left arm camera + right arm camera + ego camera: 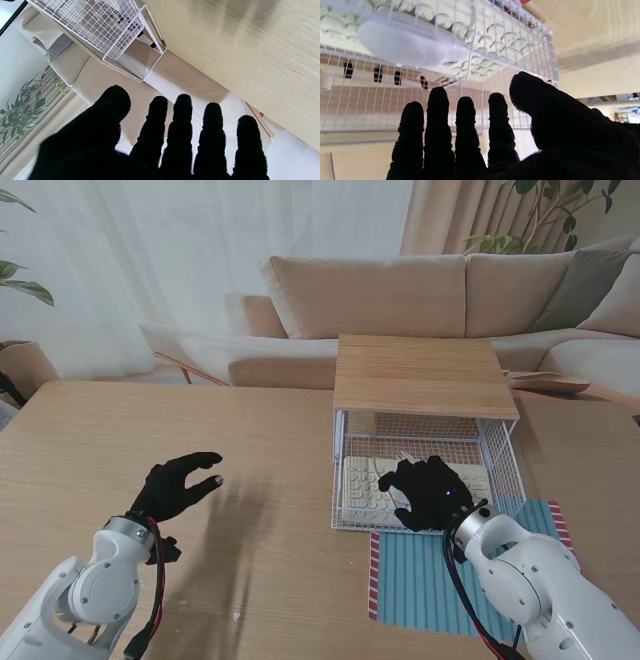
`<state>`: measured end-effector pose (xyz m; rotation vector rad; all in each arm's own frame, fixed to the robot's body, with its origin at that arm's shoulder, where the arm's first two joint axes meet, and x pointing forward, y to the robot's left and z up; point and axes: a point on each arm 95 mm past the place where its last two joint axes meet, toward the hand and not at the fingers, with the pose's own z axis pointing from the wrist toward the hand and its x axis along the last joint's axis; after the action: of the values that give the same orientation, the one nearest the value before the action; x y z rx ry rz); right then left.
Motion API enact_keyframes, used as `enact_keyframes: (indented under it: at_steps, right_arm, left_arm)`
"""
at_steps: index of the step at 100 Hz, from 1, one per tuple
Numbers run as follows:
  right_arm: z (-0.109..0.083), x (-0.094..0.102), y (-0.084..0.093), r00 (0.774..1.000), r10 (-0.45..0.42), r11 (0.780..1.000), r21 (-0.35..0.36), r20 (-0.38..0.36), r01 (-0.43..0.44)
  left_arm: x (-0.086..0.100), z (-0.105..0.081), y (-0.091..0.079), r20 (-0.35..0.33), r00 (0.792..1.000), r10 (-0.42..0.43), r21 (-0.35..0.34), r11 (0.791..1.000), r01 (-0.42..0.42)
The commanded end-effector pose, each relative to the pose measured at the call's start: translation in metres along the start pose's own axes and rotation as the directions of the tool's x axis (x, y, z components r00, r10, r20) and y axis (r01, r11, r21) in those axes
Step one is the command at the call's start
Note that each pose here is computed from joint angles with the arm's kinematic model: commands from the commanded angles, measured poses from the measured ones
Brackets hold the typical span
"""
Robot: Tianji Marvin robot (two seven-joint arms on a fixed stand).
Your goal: Unroll the mouse pad and set up the keyboard and mouse from the tabletop organizer
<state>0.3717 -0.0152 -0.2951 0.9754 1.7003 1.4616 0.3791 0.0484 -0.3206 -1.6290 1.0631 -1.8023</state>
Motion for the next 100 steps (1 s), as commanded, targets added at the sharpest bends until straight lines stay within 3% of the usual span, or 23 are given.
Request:
enact_keyframes:
  at_steps: [1,20,38,76,100]
  right_arm:
    - [0.0,-0.003,0.009,1.0,-0.001,1.0,0.0,0.008,0.001]
    - [0.0,-0.025,0.022,0.998,-0.043,0.998,0.05,0.052,0.041]
    - [0.007,-0.039,0.021,0.995,-0.075,0.995,0.073,0.067,0.07]
    - [0.024,-0.046,0.008,0.993,-0.104,0.974,0.207,0.064,0.088]
    - [0.035,-0.051,0.004,0.991,-0.119,0.962,0.252,0.062,0.099]
  left_arm:
    - [0.001,-0.001,0.002,0.0,1.0,-0.007,-0.011,1.0,0.007]
    - [0.001,-0.001,0.002,-0.002,1.0,-0.008,-0.013,1.0,0.008]
    - [0.001,-0.001,0.001,0.0,1.0,-0.009,-0.007,1.0,0.009]
    - [-0.001,0.0,0.0,0.005,1.0,-0.01,-0.003,1.0,0.01]
    - [-0.002,0.001,0.0,0.01,1.0,-0.012,-0.001,1.0,0.012]
